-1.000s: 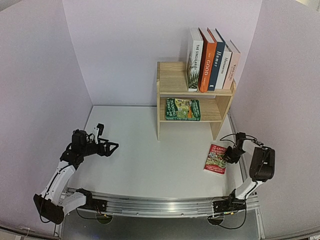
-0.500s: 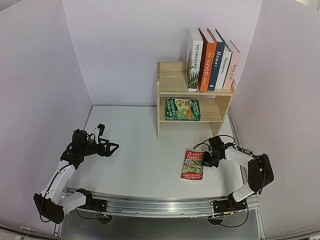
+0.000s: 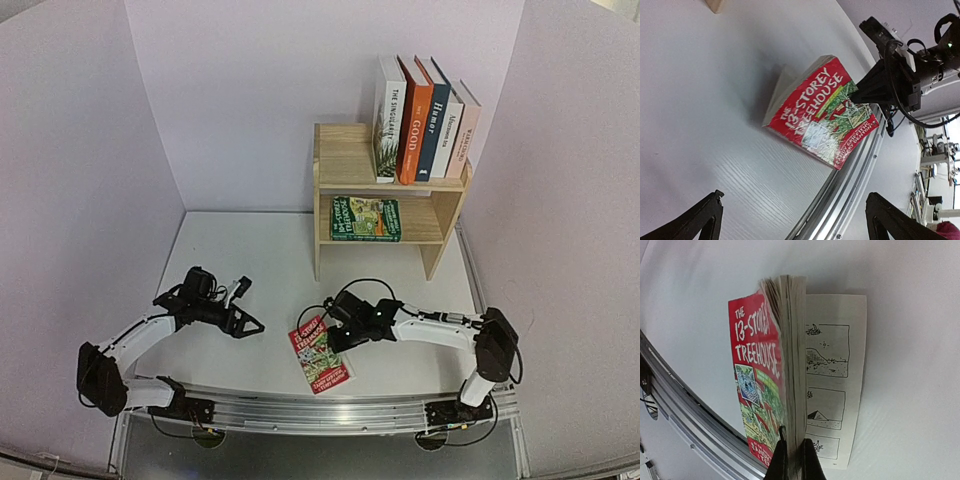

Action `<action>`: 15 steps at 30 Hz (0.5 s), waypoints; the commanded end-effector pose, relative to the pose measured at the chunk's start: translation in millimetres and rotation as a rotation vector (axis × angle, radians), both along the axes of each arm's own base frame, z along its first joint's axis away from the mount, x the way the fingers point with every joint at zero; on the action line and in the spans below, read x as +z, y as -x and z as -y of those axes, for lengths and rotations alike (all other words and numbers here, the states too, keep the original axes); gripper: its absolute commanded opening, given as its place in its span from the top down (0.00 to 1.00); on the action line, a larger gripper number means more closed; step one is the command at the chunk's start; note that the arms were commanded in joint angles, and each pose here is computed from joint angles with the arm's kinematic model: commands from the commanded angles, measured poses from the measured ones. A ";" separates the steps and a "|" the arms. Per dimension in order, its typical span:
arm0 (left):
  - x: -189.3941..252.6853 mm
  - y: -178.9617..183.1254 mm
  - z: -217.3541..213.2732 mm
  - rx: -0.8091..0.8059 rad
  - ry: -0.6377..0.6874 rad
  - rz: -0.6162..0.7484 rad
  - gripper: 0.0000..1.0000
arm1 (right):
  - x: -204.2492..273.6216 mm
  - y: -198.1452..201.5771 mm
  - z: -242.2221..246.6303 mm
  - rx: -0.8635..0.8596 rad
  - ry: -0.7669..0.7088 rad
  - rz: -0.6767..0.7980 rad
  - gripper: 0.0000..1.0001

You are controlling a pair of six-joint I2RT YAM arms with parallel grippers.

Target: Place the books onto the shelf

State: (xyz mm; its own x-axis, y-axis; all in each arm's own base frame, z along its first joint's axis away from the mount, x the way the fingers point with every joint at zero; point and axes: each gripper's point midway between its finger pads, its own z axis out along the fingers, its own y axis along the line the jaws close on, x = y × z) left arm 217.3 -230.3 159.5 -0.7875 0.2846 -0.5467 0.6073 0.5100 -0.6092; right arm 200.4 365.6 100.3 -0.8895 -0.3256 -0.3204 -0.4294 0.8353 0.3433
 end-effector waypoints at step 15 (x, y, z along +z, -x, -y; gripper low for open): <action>2.5 24.2 28.1 -0.269 0.098 0.070 0.00 | 153.1 16.1 -102.8 0.458 -0.418 0.365 1.00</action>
